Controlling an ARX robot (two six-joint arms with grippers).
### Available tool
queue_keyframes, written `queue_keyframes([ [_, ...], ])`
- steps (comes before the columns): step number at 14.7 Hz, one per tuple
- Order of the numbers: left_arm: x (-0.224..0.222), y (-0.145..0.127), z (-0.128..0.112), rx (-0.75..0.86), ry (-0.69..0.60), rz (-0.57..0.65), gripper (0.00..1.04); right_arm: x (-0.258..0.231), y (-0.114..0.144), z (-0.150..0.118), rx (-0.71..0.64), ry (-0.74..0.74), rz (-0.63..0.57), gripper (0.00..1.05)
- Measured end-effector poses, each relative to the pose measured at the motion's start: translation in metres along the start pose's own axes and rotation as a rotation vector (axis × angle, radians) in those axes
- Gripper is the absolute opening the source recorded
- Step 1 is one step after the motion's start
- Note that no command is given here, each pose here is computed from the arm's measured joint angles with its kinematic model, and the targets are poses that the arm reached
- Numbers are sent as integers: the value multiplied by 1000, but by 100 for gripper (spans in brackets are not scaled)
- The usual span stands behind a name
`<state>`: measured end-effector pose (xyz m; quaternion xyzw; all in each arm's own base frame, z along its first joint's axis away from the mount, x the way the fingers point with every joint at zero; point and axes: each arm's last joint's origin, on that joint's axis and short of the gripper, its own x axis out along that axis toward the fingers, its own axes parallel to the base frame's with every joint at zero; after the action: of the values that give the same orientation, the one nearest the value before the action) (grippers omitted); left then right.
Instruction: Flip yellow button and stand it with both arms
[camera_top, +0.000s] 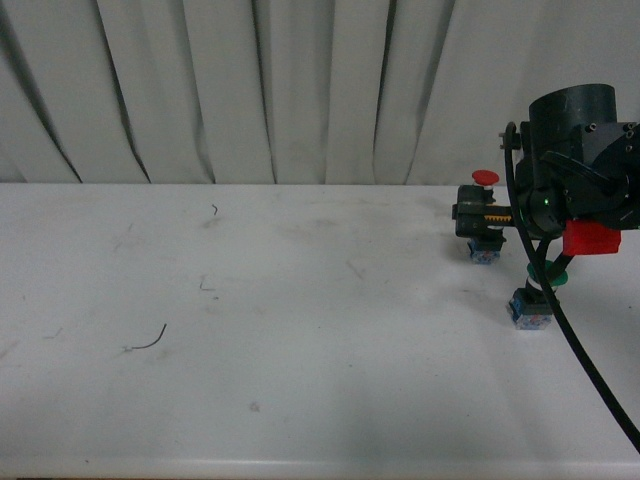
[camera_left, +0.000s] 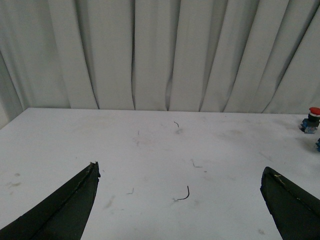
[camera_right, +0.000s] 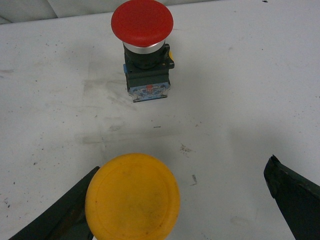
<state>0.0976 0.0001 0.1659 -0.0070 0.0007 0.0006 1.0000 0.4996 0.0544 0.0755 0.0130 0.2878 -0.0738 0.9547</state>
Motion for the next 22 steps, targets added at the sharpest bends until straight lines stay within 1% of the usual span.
queue_keyframes([
  [1, 0, 0, 0, 0, 0, 0, 98, 0, 0, 0, 0, -1, 0, 97],
  [6, 0, 0, 0, 0, 0, 0, 98, 0, -2, 4, 9, -26, 18, 98],
  [8, 0, 0, 0, 0, 0, 0, 98, -2, -1, 7, 24, -32, 56, 98],
  [9, 0, 0, 0, 0, 0, 0, 98, -5, 0, 12, 30, -56, 79, 98],
  [12, 0, 0, 0, 0, 0, 0, 98, -31, 0, 42, 56, -160, 132, 98],
  [15, 0, 0, 0, 0, 0, 0, 98, -88, -6, 65, 83, -310, 237, 98],
  [17, 0, 0, 0, 0, 0, 0, 98, -159, -24, 84, 127, -468, 339, 98],
  [19, 0, 0, 0, 0, 0, 0, 98, -233, -52, 91, 171, -569, 422, 98],
  [20, 0, 0, 0, 0, 0, 0, 98, -268, -62, 84, 165, -551, 358, 92],
  [21, 0, 0, 0, 0, 0, 0, 98, -299, -72, 63, 106, -531, 228, 79],
  [22, 0, 0, 0, 0, 0, 0, 98, -328, -82, 30, 35, -506, 168, 64],
])
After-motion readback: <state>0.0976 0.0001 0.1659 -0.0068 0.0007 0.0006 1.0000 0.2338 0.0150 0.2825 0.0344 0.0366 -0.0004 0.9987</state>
